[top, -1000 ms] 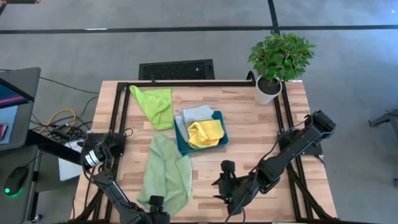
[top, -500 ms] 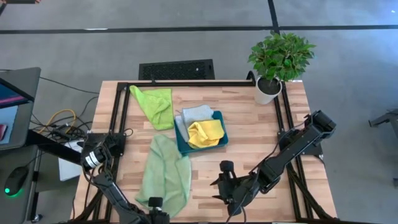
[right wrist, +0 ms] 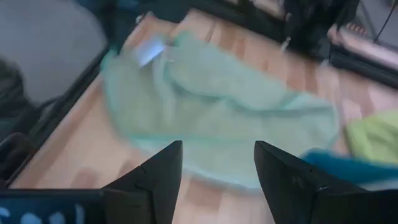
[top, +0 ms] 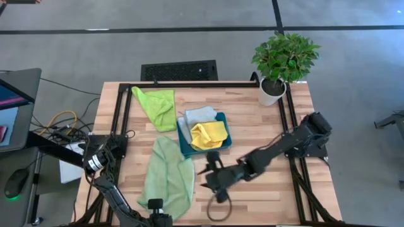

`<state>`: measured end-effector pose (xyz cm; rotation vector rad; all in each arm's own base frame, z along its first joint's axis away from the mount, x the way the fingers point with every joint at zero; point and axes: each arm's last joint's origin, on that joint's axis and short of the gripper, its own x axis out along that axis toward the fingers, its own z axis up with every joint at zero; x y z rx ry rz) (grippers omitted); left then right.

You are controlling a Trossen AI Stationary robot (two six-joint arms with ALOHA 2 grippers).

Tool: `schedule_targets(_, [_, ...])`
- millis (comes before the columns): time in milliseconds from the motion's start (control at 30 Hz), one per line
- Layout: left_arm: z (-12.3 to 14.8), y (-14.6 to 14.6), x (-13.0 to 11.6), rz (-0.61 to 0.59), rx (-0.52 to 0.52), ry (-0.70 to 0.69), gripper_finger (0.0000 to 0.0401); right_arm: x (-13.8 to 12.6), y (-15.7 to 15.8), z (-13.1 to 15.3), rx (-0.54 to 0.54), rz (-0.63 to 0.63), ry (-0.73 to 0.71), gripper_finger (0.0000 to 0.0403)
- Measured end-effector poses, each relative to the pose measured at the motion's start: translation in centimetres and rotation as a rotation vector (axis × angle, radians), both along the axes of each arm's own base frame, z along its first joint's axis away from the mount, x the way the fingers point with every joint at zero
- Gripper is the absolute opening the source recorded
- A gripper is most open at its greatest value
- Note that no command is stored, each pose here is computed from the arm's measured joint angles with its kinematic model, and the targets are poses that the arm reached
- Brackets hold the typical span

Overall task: Fold microfiber towels
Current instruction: Fold the light green microfiber towel

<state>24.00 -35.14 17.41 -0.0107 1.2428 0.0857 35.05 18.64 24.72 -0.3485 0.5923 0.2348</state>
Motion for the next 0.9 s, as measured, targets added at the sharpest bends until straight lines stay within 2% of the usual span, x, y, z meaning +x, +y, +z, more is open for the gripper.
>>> schedule_targets(100, [0.7, 0.0, 0.0, 0.023, 0.004, 0.002, 0.0001, 1.8, -0.9, -0.9, -0.008, 0.079, -0.024, 0.0224])
schedule_targets(200, [1.0, 0.0, 0.0, 0.048, -0.003, 0.001, 0.0001, 3.4, -1.0, -3.3, -0.022, 0.175, -0.027, 0.0224])
schedule_targets(300, [1.2, -0.1, 0.0, 0.076, -0.018, 0.007, 0.0, 4.9, -1.2, -5.0, -0.057, 0.198, -0.044, 0.0224])
schedule_targets(467, [1.1, 0.0, 0.0, 0.167, -0.069, 0.048, 0.0, 7.8, -2.4, -7.4, -0.073, 0.155, -0.043, 0.0224])
schedule_targets(733, [1.1, 0.2, -0.1, 0.286, -0.091, 0.057, 0.0, 11.5, -5.1, -10.3, -0.097, 0.092, -0.014, 0.0224])
schedule_targets(900, [1.2, 0.2, -0.1, 0.305, -0.098, 0.055, 0.0, 12.6, -7.1, -10.1, 0.056, 0.033, 0.081, 0.0224])
